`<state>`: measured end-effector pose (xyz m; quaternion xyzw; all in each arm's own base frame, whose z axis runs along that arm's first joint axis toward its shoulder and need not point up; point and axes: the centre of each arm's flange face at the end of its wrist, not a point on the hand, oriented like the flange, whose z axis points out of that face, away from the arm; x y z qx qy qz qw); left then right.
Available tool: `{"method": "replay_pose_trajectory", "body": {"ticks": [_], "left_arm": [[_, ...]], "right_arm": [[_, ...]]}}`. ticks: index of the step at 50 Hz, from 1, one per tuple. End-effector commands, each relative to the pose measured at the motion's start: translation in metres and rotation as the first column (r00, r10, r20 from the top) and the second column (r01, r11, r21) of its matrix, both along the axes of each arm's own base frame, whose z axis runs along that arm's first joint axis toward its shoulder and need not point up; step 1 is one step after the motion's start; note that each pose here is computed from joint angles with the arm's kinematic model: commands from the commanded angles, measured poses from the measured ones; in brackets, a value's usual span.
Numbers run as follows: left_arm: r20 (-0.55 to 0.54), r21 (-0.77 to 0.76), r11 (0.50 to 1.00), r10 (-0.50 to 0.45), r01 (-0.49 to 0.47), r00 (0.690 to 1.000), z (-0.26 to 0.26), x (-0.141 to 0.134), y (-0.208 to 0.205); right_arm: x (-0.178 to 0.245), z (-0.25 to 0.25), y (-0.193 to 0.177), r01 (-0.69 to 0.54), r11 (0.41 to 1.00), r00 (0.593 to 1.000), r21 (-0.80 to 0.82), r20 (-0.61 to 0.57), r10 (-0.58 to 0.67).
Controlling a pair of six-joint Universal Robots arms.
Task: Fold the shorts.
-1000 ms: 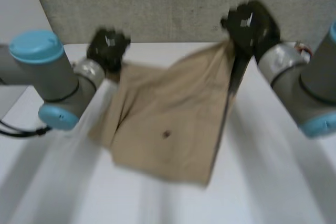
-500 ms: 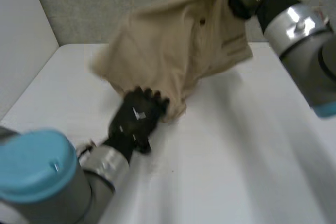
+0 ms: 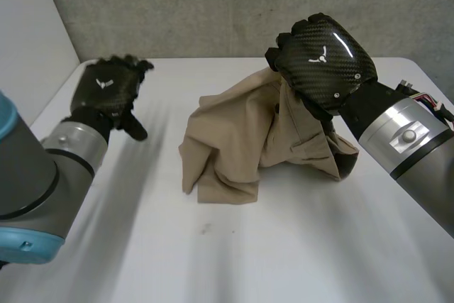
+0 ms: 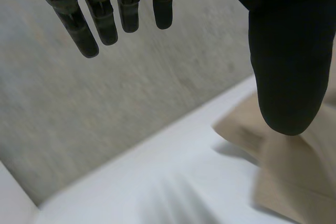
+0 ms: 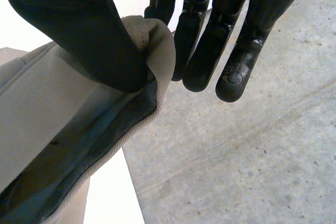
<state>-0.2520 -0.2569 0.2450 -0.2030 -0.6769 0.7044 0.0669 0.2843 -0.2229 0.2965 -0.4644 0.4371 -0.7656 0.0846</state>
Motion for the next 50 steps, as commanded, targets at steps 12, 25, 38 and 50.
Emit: {"method": "replay_pose_trajectory", "body": {"ticks": [12,25,38,50], "left_arm": [[-0.159,0.443,0.885,-0.084,0.147,0.984,-0.066,-0.018,-0.015],[-0.14,0.476,0.869,-0.075,0.134,0.987,-0.096,-0.03,-0.047],[-0.155,0.421,0.897,-0.072,0.132,0.985,-0.067,-0.021,-0.04],[-0.156,0.409,0.902,-0.078,0.137,0.985,-0.056,-0.018,-0.026]], "right_arm": [[-0.003,0.01,0.008,-0.001,1.0,1.0,-0.022,0.015,0.002],[-0.007,0.023,0.022,-0.022,0.998,0.999,-0.064,0.027,0.024],[-0.041,-0.024,0.013,0.112,0.964,0.993,0.243,-0.074,-0.096],[-0.069,0.023,0.018,0.131,0.864,0.958,0.486,0.162,-0.236]]}}
